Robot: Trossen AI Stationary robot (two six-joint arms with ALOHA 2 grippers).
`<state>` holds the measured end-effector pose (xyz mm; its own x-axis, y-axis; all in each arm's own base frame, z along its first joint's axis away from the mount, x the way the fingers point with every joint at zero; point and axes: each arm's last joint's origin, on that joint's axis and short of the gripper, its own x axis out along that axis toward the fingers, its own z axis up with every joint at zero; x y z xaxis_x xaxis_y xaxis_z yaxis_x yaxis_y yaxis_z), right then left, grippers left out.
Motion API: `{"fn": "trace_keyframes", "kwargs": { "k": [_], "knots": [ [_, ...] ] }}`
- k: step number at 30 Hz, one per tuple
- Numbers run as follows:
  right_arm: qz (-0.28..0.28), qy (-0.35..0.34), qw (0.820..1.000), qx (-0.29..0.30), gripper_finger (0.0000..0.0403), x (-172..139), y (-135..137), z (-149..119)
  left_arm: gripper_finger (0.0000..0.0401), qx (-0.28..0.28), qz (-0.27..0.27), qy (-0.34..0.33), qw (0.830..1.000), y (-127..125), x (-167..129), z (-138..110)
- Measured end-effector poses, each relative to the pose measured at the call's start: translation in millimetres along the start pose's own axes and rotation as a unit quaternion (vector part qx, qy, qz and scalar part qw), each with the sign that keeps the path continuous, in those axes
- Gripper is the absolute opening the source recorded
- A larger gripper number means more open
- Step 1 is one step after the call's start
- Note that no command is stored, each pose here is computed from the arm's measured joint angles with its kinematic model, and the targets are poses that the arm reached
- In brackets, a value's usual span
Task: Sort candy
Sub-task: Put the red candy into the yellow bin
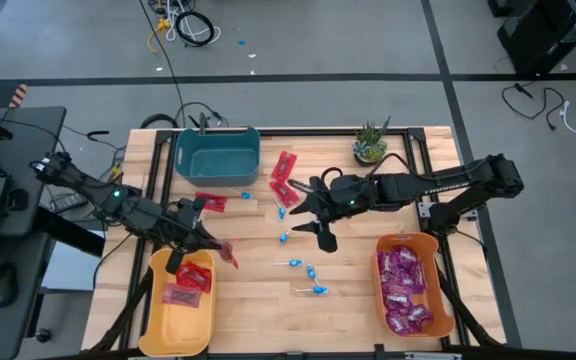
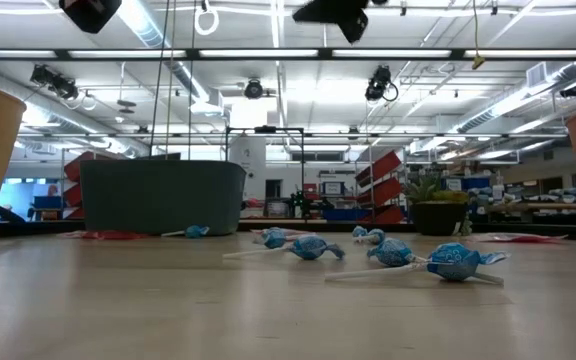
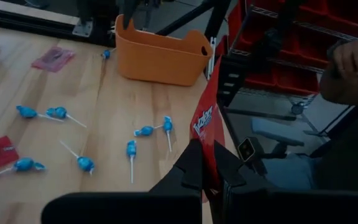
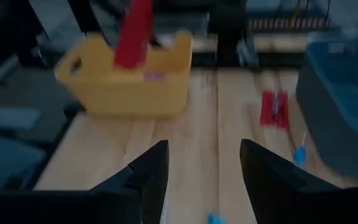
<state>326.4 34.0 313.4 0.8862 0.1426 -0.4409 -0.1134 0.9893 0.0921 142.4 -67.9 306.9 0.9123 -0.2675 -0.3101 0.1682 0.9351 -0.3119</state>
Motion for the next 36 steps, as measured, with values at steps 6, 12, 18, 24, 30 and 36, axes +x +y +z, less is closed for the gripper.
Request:
{"fn": "trace_keyframes", "kwargs": {
  "k": [6,12,18,24,30,36],
  "knots": [
    [0.007,-0.066,0.998,0.006,0.0185,-1,1,13,0.0001,0.002,0.005,0.008,1.0,-3,-1,-3],
    [0.038,-0.05,0.998,0.004,0.0184,-1,3,10,0.0001,-0.021,0.008,0.062,0.998,-5,-3,-15],
    [0.039,-0.045,0.998,-0.013,0.0184,-1,3,9,0.0001,-0.077,-0.009,0.14,0.987,-8,-7,-29],
    [0.039,-0.045,0.998,-0.014,0.0184,-1,2,9,0.0001,-0.155,-0.058,0.22,0.961,-14,-11,-38],
    [0.038,-0.046,0.998,-0.029,0.0185,-1,2,9,0.0001,-0.199,-0.036,0.264,0.943,-13,-15,-45],
    [0.038,-0.046,0.998,-0.031,0.0184,-1,2,9,0.0011,-0.211,-0.023,0.265,0.941,-12,-15,-46]
  ]
}}
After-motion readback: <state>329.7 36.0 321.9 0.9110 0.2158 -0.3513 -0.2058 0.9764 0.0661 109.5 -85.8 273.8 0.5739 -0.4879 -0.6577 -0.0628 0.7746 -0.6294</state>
